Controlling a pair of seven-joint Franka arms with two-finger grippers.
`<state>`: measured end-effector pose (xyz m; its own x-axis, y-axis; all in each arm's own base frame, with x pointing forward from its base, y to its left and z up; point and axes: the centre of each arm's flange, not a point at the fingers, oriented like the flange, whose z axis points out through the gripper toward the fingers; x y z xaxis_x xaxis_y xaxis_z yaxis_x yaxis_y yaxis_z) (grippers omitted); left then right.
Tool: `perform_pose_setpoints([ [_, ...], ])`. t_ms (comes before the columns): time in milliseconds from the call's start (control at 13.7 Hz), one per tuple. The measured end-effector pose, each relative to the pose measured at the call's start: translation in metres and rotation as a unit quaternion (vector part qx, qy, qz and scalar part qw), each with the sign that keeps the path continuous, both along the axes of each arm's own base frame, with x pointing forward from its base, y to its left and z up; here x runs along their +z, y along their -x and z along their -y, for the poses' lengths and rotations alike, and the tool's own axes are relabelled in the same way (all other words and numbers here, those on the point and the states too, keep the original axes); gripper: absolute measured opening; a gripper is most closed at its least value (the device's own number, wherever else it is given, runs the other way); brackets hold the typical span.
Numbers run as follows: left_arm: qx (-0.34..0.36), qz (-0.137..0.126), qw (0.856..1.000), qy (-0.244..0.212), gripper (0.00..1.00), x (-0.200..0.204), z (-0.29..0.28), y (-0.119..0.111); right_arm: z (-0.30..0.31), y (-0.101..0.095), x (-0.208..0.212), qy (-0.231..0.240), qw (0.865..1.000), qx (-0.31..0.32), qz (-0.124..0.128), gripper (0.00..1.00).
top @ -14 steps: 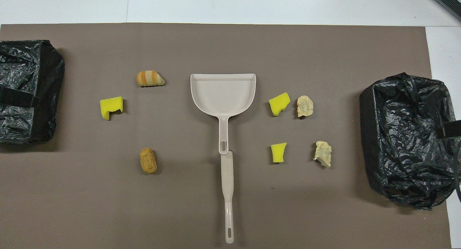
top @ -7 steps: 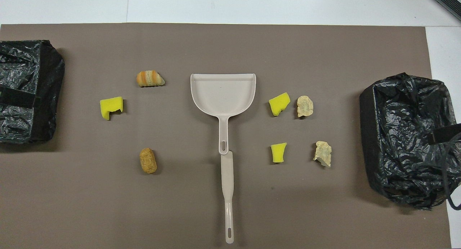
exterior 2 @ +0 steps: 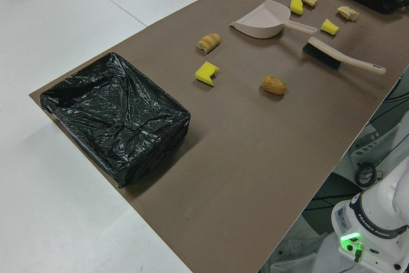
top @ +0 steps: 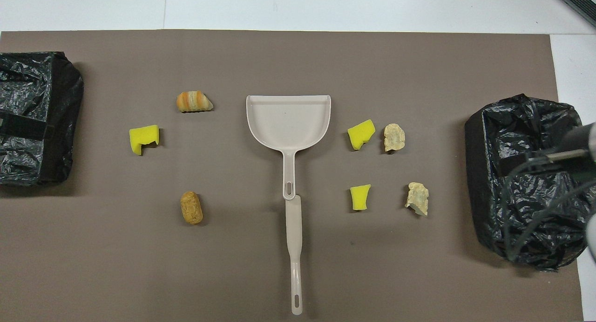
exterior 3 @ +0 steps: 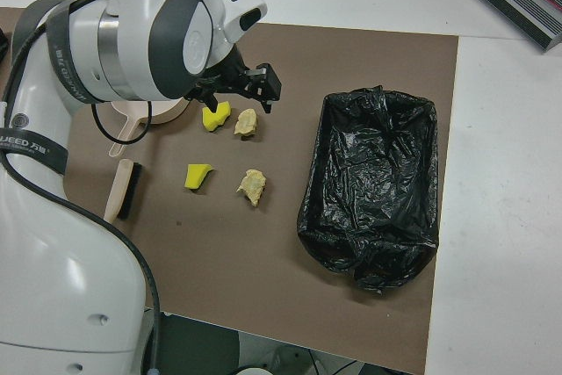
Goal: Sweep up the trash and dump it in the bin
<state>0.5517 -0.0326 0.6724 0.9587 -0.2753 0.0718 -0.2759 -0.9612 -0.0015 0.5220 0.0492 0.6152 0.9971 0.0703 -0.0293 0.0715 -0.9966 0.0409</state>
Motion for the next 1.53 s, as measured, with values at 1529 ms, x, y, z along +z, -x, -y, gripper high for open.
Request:
perform_pose_setpoints([
  [1529, -0.023, -0.078, 0.997, -0.011, 1.0, -0.09, 0.14, 0.096, -0.352, -0.006, -0.241, -0.041, 0.994, -0.101, -0.022, 1.0],
])
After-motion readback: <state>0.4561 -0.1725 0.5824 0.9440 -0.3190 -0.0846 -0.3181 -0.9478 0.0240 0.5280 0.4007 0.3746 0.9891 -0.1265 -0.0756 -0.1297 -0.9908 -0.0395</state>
